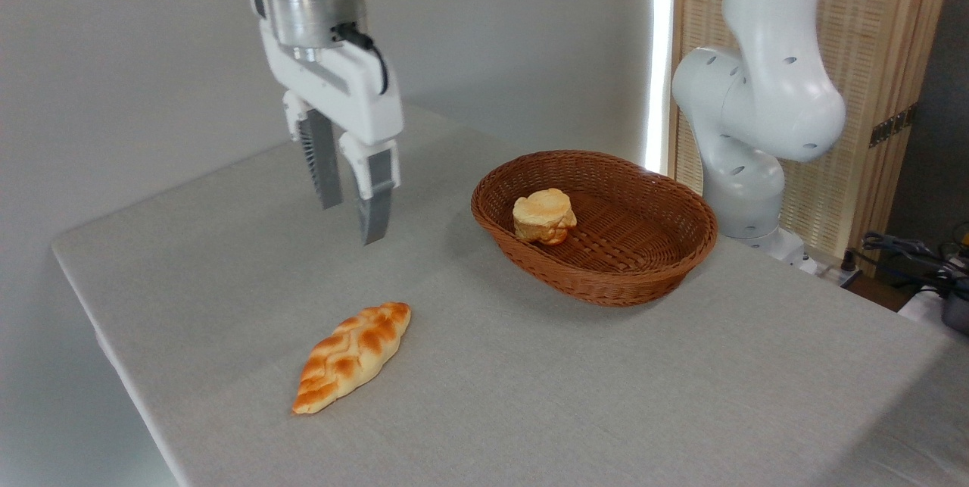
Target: Put bread into the basket
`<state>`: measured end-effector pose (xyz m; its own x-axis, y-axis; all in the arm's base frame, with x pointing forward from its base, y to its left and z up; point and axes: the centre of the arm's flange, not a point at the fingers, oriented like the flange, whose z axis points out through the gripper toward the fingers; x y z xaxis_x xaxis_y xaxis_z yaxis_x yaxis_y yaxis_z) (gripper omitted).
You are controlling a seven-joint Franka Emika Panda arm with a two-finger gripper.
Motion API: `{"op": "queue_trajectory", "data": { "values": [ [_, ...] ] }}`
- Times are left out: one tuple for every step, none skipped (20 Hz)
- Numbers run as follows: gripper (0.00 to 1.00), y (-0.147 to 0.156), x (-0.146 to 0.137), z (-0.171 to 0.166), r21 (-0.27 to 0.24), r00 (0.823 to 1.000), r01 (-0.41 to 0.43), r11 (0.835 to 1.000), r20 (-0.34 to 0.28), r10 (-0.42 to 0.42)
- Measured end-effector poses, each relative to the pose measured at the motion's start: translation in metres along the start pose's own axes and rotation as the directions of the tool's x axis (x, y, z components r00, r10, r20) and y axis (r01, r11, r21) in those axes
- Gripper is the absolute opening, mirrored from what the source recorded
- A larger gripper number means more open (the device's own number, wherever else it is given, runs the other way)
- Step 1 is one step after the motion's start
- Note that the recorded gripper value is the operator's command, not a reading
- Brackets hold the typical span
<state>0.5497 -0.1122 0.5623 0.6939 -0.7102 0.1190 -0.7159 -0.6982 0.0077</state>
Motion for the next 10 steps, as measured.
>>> {"op": "queue_trajectory", "data": {
  "values": [
    [1.0, -0.003, 0.005, 0.003, 0.006, 1.0, -0.004, 1.0, 0.004, 0.004],
    [1.0, -0.006, 0.009, 0.007, 0.021, 1.0, -0.013, 1.0, 0.017, 0.012],
    [1.0, -0.008, 0.01, 0.01, 0.038, 0.999, -0.023, 0.999, 0.035, 0.022],
    [1.0, -0.009, 0.012, 0.012, 0.051, 0.998, -0.032, 0.998, 0.049, 0.029],
    [1.0, -0.009, 0.013, 0.015, 0.055, 0.998, -0.037, 0.998, 0.058, 0.034],
    [1.0, -0.009, 0.014, 0.017, 0.055, 0.997, -0.039, 0.998, 0.061, 0.036],
    [1.0, -0.009, 0.014, 0.017, 0.054, 0.997, -0.039, 0.998, 0.062, 0.036],
    [1.0, -0.01, 0.014, 0.017, 0.054, 0.998, -0.038, 0.998, 0.061, 0.035],
    [1.0, -0.011, 0.014, 0.016, 0.055, 0.998, -0.036, 0.998, 0.059, 0.033],
    [1.0, -0.012, 0.013, 0.015, 0.056, 0.998, -0.033, 0.998, 0.057, 0.03]
  ]
}}
